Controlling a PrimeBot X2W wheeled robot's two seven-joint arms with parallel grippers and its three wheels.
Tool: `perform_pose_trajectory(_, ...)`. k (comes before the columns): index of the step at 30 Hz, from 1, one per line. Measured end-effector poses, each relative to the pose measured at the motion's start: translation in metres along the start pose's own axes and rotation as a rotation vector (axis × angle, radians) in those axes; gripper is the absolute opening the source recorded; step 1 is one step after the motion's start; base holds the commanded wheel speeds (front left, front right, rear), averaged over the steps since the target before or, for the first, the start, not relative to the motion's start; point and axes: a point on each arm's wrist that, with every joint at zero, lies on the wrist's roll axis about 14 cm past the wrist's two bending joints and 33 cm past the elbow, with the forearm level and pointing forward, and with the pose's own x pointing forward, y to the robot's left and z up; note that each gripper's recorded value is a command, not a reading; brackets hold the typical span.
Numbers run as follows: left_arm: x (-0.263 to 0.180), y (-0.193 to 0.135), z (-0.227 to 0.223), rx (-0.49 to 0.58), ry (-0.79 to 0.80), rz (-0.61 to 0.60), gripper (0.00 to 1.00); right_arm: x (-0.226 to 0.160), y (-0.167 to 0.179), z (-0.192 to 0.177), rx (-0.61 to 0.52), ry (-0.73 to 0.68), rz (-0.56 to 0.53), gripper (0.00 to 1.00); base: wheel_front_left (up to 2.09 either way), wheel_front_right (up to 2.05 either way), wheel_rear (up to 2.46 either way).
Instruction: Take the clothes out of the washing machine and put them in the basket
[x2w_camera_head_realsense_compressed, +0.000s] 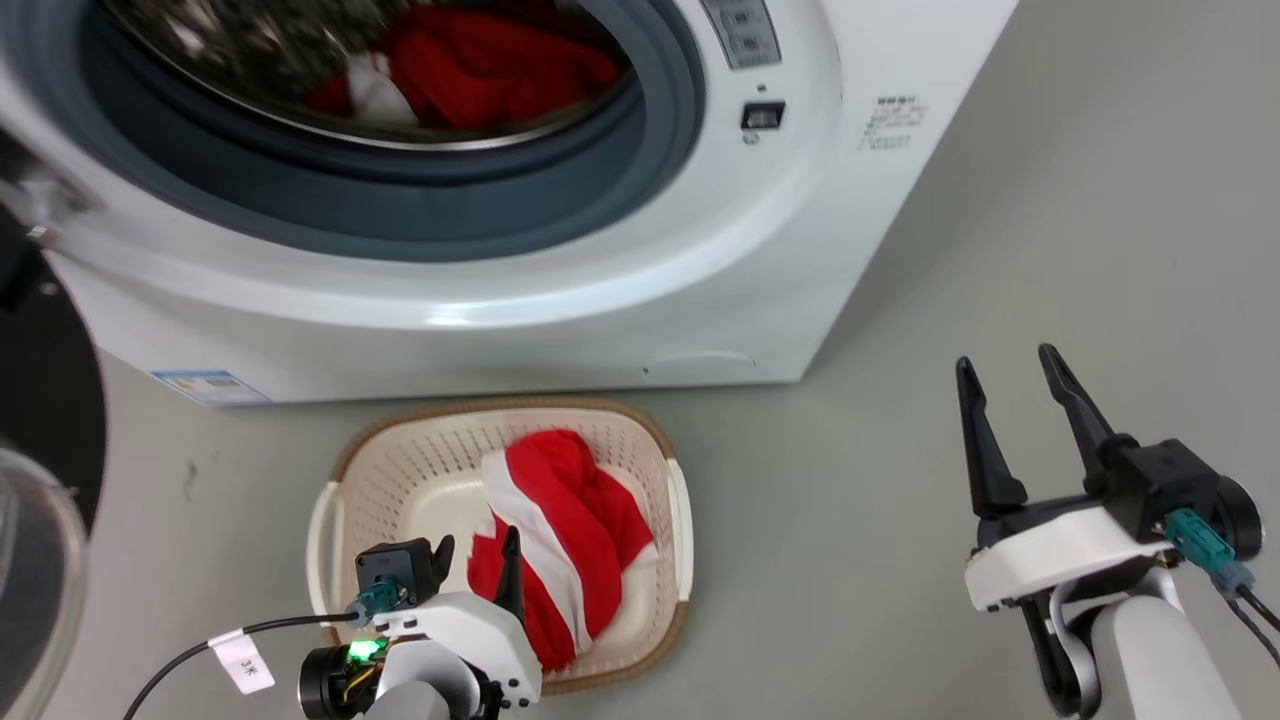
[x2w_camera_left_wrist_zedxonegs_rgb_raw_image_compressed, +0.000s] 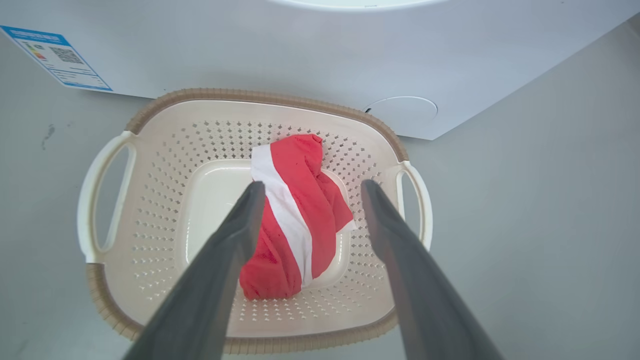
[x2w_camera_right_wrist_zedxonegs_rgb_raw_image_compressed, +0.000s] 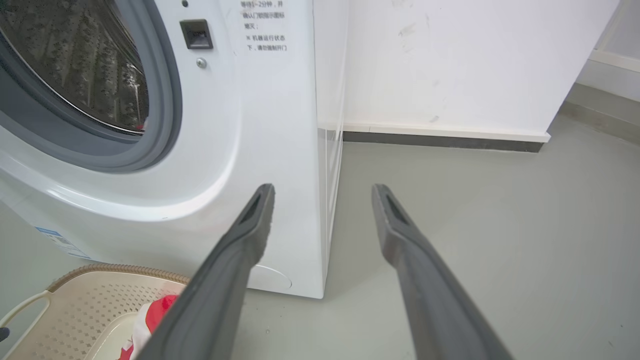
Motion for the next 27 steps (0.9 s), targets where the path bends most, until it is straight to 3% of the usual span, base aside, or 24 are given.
perform_pose_trajectory(15, -0.067, -0.019, 0.139, 0.09, -0.498, -0.006, 1.0, -0.025, 0.014, 0.056, -0.029, -0.112, 0.025, 1.0, 0.0, 0.0, 0.0)
perform_pose_trajectory(20, -0.073, -0.025, 0.169, 0.112, -0.583, -0.015, 1.0, -0.026, 0.018, 0.058, -0.027, -0.11, 0.036, 1.0, 0.0, 0.0, 0.0)
perform_pose_trajectory(27, -0.05, -0.038, 0.209, 0.14, -0.629, -0.059, 1.0, -0.021, 0.021, 0.053, -0.027, -0.089, 0.044, 1.0, 0.0, 0.0, 0.0)
